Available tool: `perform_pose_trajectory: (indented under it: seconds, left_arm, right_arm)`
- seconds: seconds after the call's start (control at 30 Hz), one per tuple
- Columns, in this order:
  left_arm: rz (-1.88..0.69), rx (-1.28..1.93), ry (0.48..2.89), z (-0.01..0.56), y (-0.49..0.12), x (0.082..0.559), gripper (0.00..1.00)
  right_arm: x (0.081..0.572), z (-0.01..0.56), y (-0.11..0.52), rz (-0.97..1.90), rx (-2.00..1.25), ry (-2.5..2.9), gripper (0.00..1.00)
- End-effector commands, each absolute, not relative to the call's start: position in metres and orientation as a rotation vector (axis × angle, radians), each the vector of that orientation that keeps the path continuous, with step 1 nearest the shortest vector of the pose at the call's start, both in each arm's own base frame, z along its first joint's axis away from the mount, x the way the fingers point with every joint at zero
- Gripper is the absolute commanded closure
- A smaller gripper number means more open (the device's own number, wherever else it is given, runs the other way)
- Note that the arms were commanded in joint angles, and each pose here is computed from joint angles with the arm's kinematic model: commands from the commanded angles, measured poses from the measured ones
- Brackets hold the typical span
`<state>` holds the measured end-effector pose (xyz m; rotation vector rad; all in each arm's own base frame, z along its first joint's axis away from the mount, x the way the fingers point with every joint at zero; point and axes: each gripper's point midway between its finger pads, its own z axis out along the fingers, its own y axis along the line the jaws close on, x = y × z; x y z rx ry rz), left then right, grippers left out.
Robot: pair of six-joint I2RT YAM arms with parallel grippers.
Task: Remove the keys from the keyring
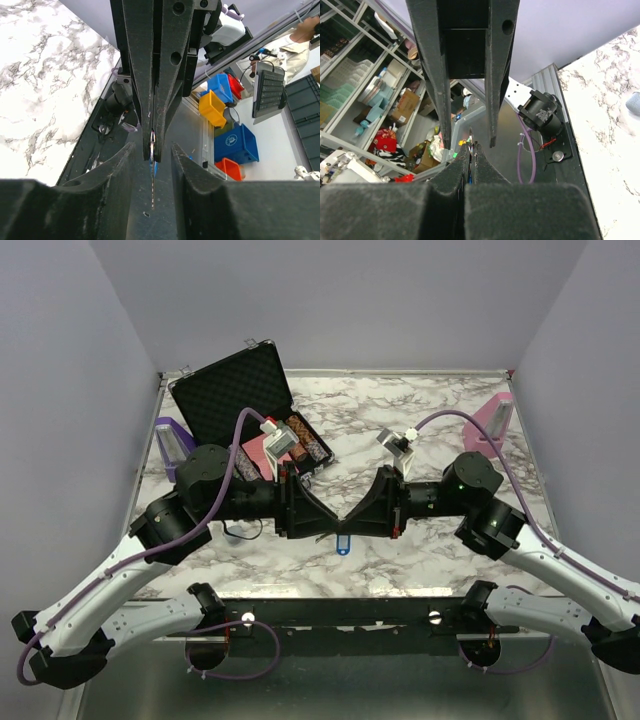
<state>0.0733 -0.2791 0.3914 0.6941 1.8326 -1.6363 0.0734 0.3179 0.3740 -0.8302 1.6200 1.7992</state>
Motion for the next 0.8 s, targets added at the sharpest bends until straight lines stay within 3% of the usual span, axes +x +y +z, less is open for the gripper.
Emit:
perform_pose_trajectory:
  seconds: [0.0, 0.13, 0.37, 0.53, 0.77]
  left_arm:
    - [-1.618, 0.651, 1.796, 0.402, -0.283, 0.080, 0.62]
    - [-1.612, 0.634, 1.795, 0.403, -0.283, 0.081, 0.78]
    - [-1.618, 0.620, 1.790, 0.407, -0.284, 0.081, 0.94]
    - [-1.652, 0.609, 1.775, 0.415, -0.284, 0.077, 1.00]
    - [-1.672, 0.570, 1.772, 0.426, -0.281, 0.076, 1.00]
  right_arm:
    - [0.066, 0.388, 0.315, 1.825, -0.869, 1.581, 0.99]
    - [0.065, 0.391, 0.314, 1.829, -0.874, 1.572, 0.99]
    - [0.062, 0.394, 0.313, 1.831, -0.886, 1.558, 0.99]
    - [0.061, 0.399, 0.312, 1.833, -0.900, 1.537, 0.99]
    - [0.055, 0.404, 0.310, 1.849, -0.930, 1.501, 0.99]
